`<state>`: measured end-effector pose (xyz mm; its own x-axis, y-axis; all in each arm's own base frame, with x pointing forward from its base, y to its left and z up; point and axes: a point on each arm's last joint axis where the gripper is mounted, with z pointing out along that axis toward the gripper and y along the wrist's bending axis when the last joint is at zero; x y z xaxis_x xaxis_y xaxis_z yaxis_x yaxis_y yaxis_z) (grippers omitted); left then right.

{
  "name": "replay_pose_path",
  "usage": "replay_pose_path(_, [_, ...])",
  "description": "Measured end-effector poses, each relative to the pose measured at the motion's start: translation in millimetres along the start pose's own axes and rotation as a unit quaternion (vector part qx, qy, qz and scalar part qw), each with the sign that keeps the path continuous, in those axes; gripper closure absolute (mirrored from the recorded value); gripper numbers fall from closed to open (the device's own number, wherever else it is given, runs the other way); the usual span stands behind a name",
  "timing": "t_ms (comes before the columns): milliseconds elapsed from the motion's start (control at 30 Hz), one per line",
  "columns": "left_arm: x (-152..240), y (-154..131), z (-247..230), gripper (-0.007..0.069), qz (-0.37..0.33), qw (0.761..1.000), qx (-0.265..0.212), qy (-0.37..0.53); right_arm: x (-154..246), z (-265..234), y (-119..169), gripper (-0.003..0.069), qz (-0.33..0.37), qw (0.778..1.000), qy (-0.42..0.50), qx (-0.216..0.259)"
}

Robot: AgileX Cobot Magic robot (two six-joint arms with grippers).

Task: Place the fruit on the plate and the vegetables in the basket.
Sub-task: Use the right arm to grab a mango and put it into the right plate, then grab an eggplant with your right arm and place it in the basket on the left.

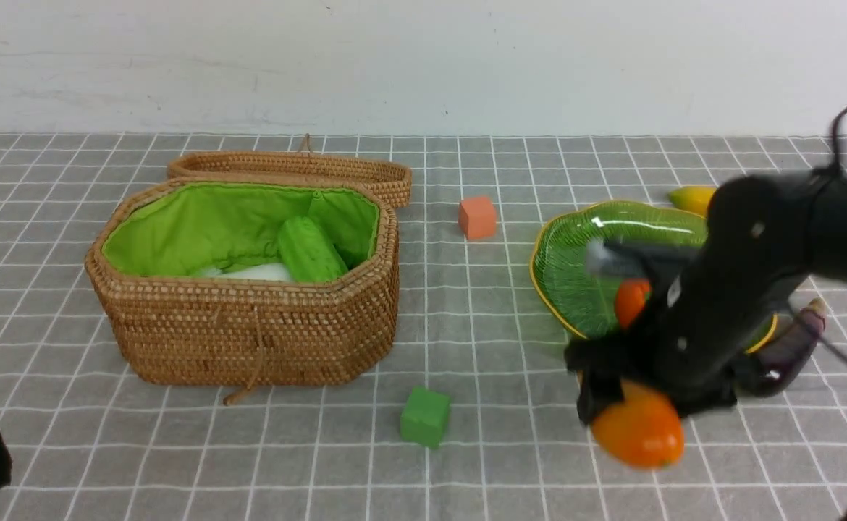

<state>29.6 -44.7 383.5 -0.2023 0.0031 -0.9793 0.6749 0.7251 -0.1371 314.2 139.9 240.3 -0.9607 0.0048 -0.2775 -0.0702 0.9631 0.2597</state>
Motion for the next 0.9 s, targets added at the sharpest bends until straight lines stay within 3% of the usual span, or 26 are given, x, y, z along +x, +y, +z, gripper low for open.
replay_pose_path(133, [-3.6,-2.5,-0.1,0.0638,0.011,1.0,0.013,-0.02,-47.6,-35.1,3.5,0.0088,-0.017,0.988,-0.149,-0.02])
replay_pose_path(267, [-3.1,-3.1,-0.1,0.0638,0.013,1.0,0.017,-0.017,-85.2,-11.5,-9.0,0.0088,-0.021,0.978,-0.209,-0.007])
replay_pose_path(400, [-1.2,-3.9,-0.1,0.0638,0.014,1.0,0.022,-0.007,-102.7,32.0,-17.6,0.0088,-0.018,0.978,-0.206,0.003])
replay_pose_path(600, [-0.8,-4.3,-0.1,0.0638,0.012,1.0,0.024,-0.005,-109.0,58.0,-22.5,-0.0015,-0.034,0.98,-0.192,0.021])
replay_pose_path(800, [-0.9,-4.4,-0.1,0.0638,0.012,1.0,0.024,-0.005,-107.2,26.4,-17.9,0.0003,-0.047,0.979,-0.196,0.028])
replay_pose_path(900, [-1.0,-4.7,-0.1,0.0638,0.01,1.0,0.026,-0.006,-98.0,-16.7,-17.3,0.0082,-0.05,0.98,-0.188,0.037])
